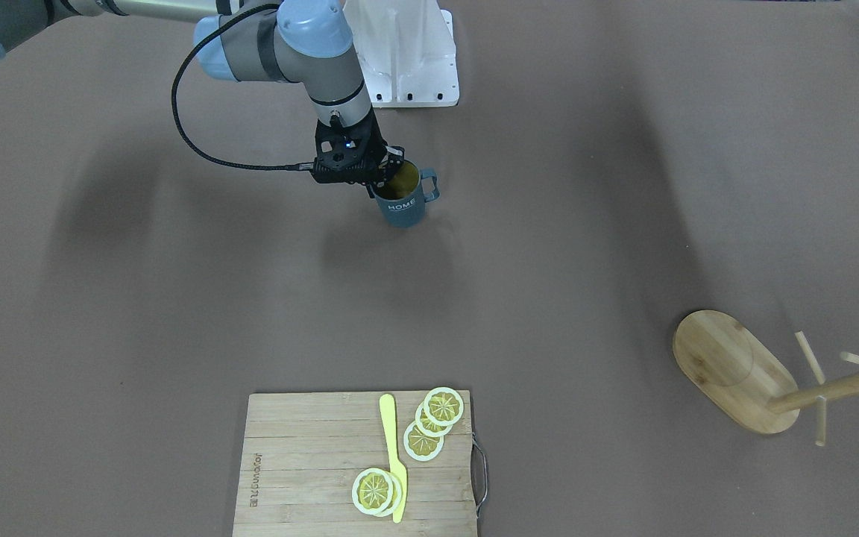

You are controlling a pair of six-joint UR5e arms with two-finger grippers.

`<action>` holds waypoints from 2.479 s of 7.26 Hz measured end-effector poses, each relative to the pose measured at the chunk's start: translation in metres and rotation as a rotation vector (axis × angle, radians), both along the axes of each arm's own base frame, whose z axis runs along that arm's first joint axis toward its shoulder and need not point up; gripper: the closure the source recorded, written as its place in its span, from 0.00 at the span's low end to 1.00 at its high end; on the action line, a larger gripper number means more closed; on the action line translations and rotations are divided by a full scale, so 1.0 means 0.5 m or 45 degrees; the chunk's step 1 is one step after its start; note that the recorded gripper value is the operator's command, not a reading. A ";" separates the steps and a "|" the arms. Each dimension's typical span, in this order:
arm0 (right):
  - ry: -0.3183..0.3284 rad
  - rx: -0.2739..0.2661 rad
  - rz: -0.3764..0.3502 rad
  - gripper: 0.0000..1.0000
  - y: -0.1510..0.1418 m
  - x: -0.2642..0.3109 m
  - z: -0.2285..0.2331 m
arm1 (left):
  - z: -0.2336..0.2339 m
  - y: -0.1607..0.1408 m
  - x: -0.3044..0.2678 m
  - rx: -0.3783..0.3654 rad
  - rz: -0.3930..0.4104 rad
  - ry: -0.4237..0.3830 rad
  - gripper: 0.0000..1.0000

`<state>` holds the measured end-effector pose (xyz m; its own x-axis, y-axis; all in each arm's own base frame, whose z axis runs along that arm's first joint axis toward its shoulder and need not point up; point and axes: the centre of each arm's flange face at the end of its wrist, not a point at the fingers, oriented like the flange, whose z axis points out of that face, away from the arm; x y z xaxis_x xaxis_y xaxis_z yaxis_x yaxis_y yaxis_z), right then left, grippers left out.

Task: Hang cup on storage rack
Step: 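Carry the blue mug with the right gripper toward the table center and set it down, then release the mug and raise the right gripper away while the left arm swings in, then move the left gripper to the blue mug handle and grasp it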

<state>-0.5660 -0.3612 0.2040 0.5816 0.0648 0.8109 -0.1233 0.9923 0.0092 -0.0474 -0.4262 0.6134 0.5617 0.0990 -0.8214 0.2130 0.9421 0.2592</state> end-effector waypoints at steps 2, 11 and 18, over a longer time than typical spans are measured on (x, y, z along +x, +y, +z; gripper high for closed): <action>0.010 -0.001 0.002 0.00 -0.003 0.000 0.003 | -0.038 -0.029 0.017 -0.003 -0.001 0.052 0.02; 0.200 0.114 -0.159 0.00 -0.274 0.576 0.414 | -0.618 -0.015 0.693 0.481 0.323 0.403 0.34; 0.192 0.133 -0.323 0.00 -0.382 0.862 0.692 | -0.595 0.126 0.979 1.043 0.199 0.441 0.03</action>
